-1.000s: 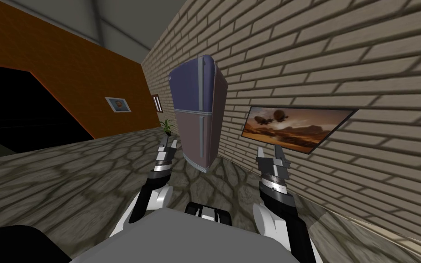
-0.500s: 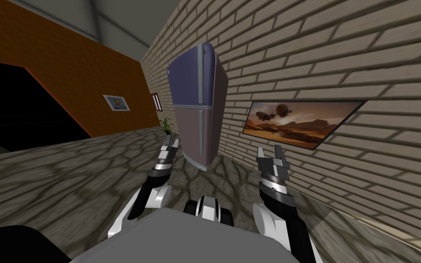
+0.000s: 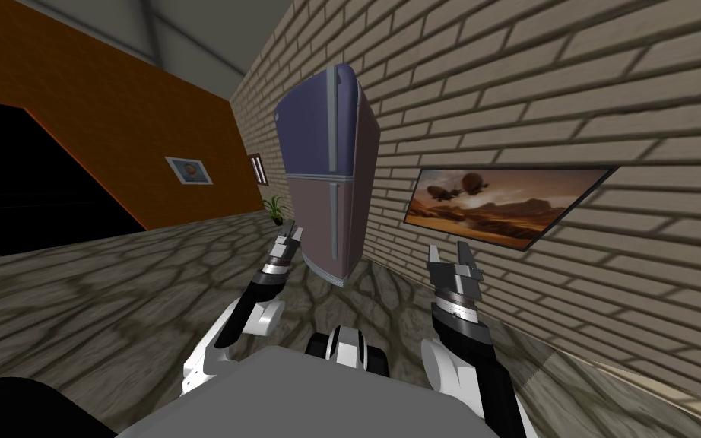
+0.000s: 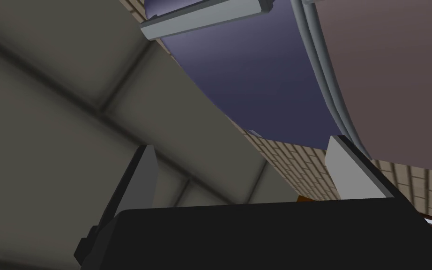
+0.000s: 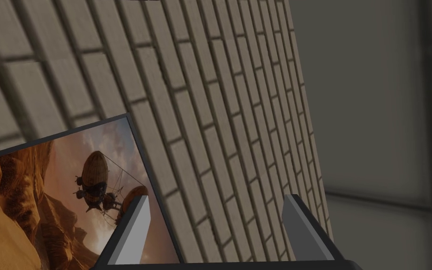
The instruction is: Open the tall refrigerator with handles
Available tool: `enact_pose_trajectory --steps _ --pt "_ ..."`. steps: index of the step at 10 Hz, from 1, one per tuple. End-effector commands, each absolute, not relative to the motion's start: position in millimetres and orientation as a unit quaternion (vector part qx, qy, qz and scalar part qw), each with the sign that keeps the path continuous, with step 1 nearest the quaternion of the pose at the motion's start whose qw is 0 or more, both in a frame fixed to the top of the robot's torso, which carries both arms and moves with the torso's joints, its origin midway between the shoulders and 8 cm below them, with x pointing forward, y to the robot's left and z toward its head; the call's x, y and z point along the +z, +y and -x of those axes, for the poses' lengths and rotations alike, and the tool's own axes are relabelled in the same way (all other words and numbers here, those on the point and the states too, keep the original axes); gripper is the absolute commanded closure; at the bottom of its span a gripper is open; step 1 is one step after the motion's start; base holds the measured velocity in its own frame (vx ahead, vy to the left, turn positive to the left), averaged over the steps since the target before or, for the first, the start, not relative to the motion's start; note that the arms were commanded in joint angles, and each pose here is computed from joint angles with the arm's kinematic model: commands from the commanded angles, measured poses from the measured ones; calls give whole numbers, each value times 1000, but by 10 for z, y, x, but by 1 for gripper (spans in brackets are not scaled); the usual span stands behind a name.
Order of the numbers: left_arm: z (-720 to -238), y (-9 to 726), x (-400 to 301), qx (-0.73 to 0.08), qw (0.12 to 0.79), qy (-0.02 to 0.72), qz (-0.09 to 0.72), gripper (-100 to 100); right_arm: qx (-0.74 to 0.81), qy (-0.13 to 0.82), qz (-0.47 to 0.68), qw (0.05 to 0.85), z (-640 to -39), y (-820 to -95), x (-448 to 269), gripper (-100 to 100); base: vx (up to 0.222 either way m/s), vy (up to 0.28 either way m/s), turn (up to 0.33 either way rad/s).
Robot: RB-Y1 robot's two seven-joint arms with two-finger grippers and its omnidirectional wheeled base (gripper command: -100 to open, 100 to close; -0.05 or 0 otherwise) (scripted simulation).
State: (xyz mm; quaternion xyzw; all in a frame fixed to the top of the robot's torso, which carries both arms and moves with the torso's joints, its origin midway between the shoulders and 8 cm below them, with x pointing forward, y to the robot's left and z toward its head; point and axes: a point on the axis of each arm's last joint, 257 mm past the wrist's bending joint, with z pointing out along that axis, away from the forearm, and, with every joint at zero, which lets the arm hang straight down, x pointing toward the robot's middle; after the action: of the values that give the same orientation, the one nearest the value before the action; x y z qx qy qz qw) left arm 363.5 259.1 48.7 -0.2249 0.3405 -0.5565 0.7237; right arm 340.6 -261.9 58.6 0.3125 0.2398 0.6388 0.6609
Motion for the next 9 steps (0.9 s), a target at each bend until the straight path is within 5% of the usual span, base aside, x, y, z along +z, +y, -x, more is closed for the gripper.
enact_pose_trajectory --steps 1,9 --pt "-3757 2501 605 -553 724 353 214 -100 639 240 -312 661 -3406 -2619 586 0 75 26 -22" --pt "-4000 2352 1000 -544 731 360 200 -100 639 240 -312 661 -3406 -2619 586 0 66 17 -20"
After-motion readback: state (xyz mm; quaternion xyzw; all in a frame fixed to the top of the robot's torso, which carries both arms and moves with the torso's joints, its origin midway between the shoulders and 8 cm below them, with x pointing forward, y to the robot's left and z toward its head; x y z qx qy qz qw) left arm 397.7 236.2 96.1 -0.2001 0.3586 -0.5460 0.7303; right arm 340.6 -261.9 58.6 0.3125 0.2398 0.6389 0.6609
